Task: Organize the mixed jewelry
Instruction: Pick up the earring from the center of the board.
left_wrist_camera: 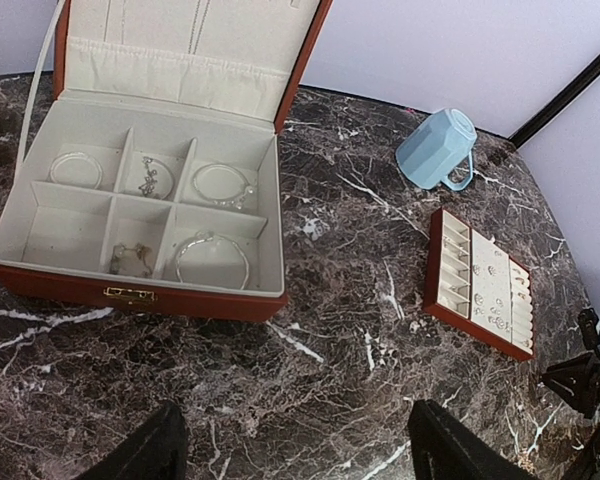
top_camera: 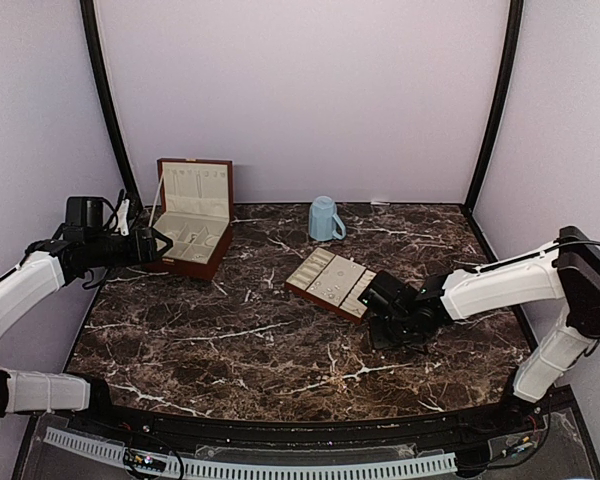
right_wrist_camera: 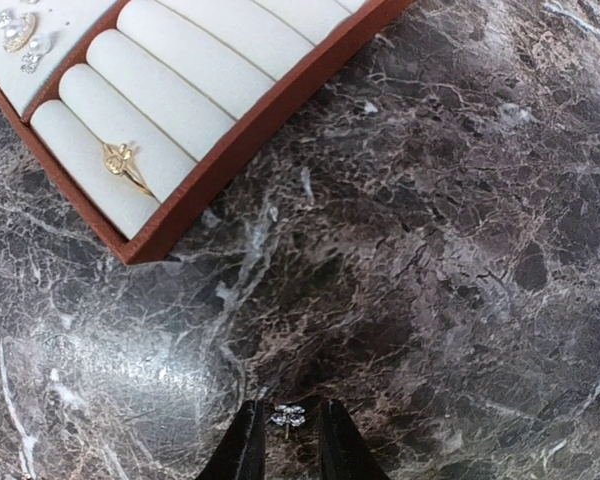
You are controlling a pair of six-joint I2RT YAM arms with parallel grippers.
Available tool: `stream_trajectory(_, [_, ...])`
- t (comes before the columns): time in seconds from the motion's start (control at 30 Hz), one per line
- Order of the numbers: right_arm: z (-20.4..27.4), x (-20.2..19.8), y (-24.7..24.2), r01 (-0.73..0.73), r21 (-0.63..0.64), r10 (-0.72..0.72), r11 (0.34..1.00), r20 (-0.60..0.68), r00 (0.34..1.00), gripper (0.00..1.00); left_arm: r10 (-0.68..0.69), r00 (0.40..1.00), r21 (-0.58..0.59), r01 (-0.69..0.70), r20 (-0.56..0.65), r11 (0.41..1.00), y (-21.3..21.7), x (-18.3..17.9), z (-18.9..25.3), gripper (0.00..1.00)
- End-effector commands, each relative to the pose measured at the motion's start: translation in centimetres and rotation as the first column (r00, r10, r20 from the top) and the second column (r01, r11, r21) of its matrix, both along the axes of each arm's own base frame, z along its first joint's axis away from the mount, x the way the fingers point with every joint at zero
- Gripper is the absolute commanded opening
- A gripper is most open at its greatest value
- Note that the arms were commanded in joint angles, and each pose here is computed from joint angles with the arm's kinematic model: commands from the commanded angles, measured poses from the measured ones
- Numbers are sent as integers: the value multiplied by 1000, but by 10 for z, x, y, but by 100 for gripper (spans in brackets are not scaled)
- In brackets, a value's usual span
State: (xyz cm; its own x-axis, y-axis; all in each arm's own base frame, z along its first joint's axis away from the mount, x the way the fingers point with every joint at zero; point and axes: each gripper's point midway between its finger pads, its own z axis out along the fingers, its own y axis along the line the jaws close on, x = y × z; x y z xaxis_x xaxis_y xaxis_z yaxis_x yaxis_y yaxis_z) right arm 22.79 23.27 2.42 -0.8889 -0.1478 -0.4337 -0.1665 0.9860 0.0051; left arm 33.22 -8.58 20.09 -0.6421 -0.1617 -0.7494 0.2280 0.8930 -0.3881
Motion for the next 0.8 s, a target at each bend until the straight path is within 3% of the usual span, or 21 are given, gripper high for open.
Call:
stream_trajectory(0.0, [4, 4, 5, 12, 4, -12, 1000, 22, 1000, 20, -5, 1000, 1, 5, 24, 1000, -2, -3, 12, 79])
stream_trajectory(0.77, [0, 3, 4, 19, 4, -19, 1000, 18, 1000, 15, -7, 1000, 11, 6, 26, 1000, -3, -4, 12, 79])
